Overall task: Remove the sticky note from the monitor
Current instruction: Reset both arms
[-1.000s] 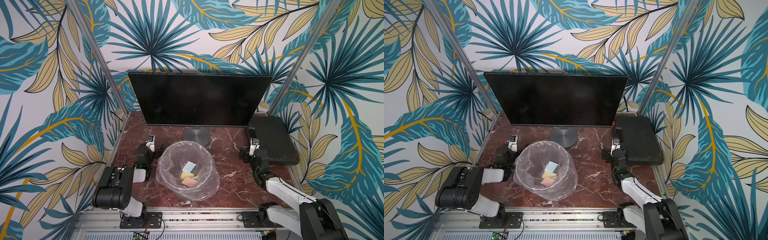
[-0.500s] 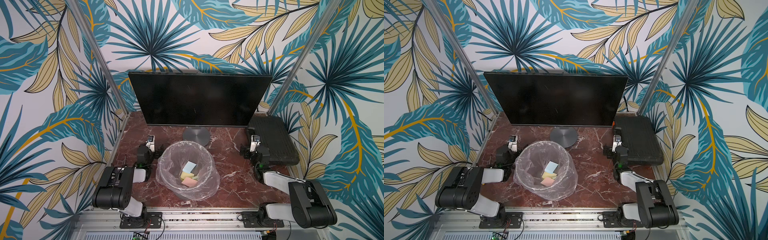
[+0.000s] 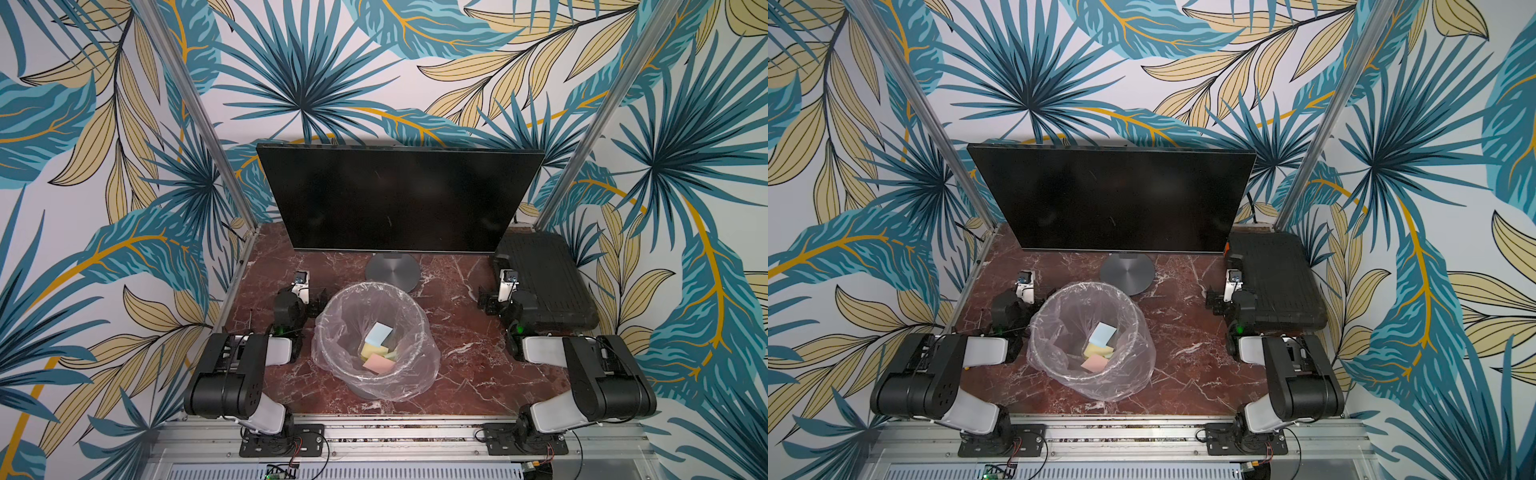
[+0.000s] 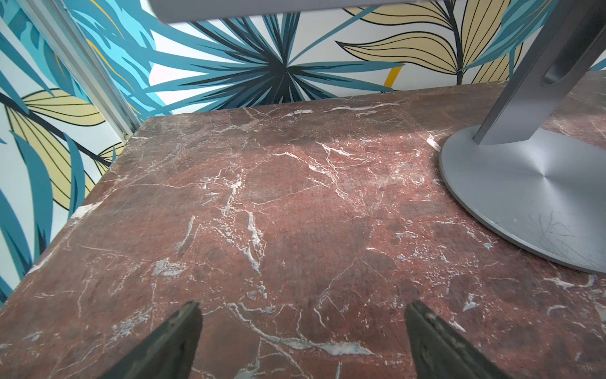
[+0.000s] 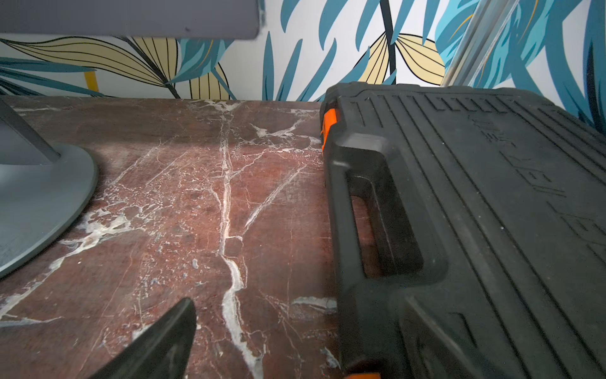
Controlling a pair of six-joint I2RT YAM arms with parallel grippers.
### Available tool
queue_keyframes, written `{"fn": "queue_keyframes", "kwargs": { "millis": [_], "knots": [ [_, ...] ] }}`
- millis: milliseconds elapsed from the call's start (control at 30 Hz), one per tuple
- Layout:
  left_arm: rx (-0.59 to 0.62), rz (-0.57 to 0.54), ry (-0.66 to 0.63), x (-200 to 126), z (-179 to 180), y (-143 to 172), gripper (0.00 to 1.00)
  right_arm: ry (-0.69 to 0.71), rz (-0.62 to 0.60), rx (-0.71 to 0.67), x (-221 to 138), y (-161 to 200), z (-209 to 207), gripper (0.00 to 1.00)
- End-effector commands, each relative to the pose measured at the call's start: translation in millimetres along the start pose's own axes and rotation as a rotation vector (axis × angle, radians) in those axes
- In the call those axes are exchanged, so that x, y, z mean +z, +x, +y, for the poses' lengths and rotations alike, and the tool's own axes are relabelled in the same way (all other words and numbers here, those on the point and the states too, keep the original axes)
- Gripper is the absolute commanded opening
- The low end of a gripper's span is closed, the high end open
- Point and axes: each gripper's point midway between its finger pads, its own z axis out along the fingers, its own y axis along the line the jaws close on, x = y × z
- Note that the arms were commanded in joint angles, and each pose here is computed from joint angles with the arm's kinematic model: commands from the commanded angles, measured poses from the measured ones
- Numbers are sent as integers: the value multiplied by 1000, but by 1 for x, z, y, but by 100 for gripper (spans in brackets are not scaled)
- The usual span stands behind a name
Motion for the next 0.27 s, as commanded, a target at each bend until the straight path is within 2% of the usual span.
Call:
{"fn": "queue_keyframes", "kwargs": {
  "millis": [0, 233],
  "knots": [
    [6, -36, -1, 3, 0, -16, 100, -8, -17, 14, 1, -5, 1, 99],
    [10, -36, -11, 3, 1, -17, 100, -9, -17, 15, 1, -5, 1, 99]
  ]
}}
